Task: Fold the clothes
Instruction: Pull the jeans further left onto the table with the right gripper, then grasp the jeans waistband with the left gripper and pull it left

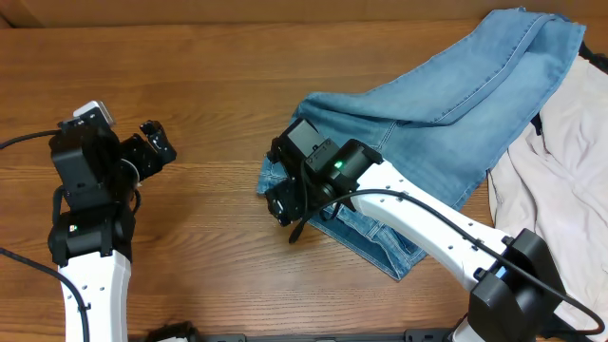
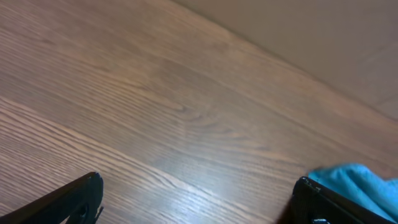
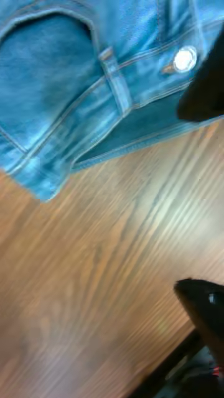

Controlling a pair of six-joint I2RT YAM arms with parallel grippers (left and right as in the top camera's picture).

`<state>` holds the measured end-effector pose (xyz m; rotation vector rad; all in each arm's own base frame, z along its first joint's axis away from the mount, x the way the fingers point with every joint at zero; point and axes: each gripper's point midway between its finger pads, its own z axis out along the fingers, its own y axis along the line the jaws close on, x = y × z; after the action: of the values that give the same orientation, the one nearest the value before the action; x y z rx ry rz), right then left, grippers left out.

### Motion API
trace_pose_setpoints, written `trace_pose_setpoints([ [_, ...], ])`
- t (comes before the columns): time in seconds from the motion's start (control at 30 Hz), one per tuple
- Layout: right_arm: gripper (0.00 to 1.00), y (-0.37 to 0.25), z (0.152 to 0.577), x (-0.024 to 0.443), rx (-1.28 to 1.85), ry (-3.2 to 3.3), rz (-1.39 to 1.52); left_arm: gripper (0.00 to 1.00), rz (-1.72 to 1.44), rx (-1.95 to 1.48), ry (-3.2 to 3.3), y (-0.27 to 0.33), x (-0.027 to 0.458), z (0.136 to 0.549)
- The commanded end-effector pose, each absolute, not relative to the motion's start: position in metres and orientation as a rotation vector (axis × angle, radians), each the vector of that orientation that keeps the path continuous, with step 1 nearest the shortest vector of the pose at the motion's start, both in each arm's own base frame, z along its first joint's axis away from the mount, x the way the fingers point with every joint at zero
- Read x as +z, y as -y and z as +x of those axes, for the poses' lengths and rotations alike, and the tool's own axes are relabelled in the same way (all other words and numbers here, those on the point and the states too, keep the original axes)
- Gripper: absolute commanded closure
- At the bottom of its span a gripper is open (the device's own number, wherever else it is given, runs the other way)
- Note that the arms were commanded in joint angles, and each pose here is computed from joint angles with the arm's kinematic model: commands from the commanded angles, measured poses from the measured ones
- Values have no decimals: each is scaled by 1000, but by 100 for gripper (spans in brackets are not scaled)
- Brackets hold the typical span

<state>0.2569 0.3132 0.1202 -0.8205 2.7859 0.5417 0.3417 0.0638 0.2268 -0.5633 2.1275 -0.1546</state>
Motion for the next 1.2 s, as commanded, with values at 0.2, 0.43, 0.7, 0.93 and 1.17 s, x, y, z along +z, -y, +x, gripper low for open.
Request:
trace_pose_setpoints([
  [0.2, 0, -212, 325, 178, 131, -2698, -263, 0, -303, -434, -2269, 19, 208, 354],
  [0.43, 0, -132, 338, 220, 112, -2637, 22, 0, -11, -614, -2430, 94, 154, 366],
  [0.7, 0, -59, 334, 222, 21, -2672, 278, 0, 114, -696, -2605, 125, 79, 366],
  [0.93, 0, -43, 333, 220, -1, -2681, 338, 21, 177, -1000, -2679, 158, 45, 348],
  [1.17, 0, -42, 332, 220, -2, -2682, 341, 96, 182, -1098, -2715, 169, 37, 336],
])
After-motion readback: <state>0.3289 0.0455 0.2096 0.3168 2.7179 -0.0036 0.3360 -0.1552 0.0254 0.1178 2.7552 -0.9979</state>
